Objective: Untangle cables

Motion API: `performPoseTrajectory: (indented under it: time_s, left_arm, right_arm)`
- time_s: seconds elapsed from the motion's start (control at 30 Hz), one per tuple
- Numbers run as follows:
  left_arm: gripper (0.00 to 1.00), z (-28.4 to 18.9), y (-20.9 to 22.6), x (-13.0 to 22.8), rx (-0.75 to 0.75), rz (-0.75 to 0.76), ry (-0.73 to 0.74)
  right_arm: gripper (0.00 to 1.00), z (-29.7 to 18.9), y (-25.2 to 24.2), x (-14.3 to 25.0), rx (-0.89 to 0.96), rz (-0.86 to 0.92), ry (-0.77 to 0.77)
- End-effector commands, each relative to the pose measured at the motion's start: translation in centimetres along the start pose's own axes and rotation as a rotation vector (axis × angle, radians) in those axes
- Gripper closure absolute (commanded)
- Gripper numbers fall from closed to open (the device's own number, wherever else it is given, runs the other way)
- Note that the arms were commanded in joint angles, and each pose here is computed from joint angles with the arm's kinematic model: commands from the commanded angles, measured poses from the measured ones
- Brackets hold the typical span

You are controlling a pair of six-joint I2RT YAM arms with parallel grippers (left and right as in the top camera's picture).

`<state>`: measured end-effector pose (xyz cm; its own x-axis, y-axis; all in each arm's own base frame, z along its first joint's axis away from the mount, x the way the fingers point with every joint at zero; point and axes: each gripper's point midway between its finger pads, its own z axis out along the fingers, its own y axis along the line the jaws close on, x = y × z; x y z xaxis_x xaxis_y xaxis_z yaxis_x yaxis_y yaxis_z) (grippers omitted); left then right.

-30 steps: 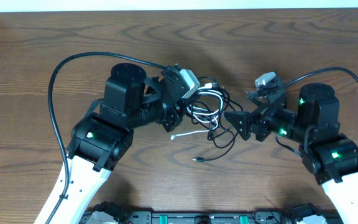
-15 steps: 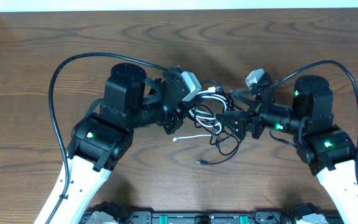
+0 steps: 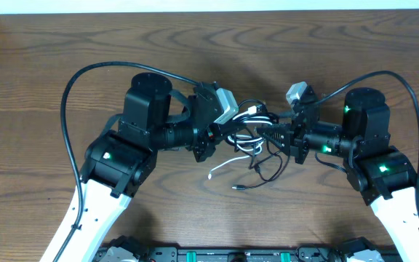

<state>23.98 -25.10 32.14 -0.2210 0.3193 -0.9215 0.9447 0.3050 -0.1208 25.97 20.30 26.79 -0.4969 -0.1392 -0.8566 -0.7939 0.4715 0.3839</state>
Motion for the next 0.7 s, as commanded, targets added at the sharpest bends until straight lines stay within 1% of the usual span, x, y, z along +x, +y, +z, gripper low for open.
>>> performPoseTrajectory:
  time_s: [0.0, 0.13, 0.23, 0.27, 0.3, 0.33, 0.37, 0.4, 0.43, 0.5, 0.67]
  left_arm:
    - [0.92, -0.1, -0.6, -0.7, 0.042, -0.004, -0.019]
    - [0.92, -0.1, 0.2, -0.2, -0.008, -0.015, 0.005]
    - [0.91, -0.1, 1.2, 0.4, -0.063, -0.024, 0.030]
    - [0.83, -0.1, 1.4, 0.5, -0.078, -0.025, 0.036]
    - [0.67, -0.2, 1.5, 0.6, -0.083, -0.026, 0.039]
    - [0.57, -0.1, 1.6, 0.6, -0.086, -0.028, 0.042]
    - [0.49, -0.2, 1.5, 0.6, -0.086, -0.028, 0.042]
    - [0.43, -0.1, 1.5, 0.7, -0.086, -0.029, 0.043]
    - [0.34, -0.1, 1.5, 0.7, -0.085, -0.031, 0.045]
    - [0.30, -0.1, 1.5, 0.8, -0.085, -0.033, 0.048]
    - [0.28, -0.2, 1.4, 1.0, -0.082, -0.042, 0.056]
  right_arm:
    - [0.88, -0.2, -0.1, -0.5, 0.007, -0.042, -0.011]
    - [0.92, -0.3, -0.1, -1.2, 0.012, -0.073, -0.036]
    - [0.93, -0.4, 0.1, -1.7, 0.014, -0.095, -0.055]
    - [0.92, -0.5, 0.1, -1.9, 0.017, -0.100, -0.060]
    - [0.92, -0.6, 0.0, -2.0, 0.026, -0.105, -0.064]
    - [0.92, -0.7, -0.1, -2.0, 0.039, -0.107, -0.067]
    - [0.92, -0.8, -0.3, -2.1, 0.052, -0.108, -0.070]
    - [0.93, -1.0, -0.3, -2.2, 0.055, -0.110, -0.074]
    - [0.93, -1.4, -0.4, -2.5, 0.064, -0.114, -0.086]
    - [0.93, -1.9, -0.4, -2.7, 0.075, -0.120, -0.098]
    - [0.94, -2.8, 0.1, -3.4, 0.086, -0.144, -0.128]
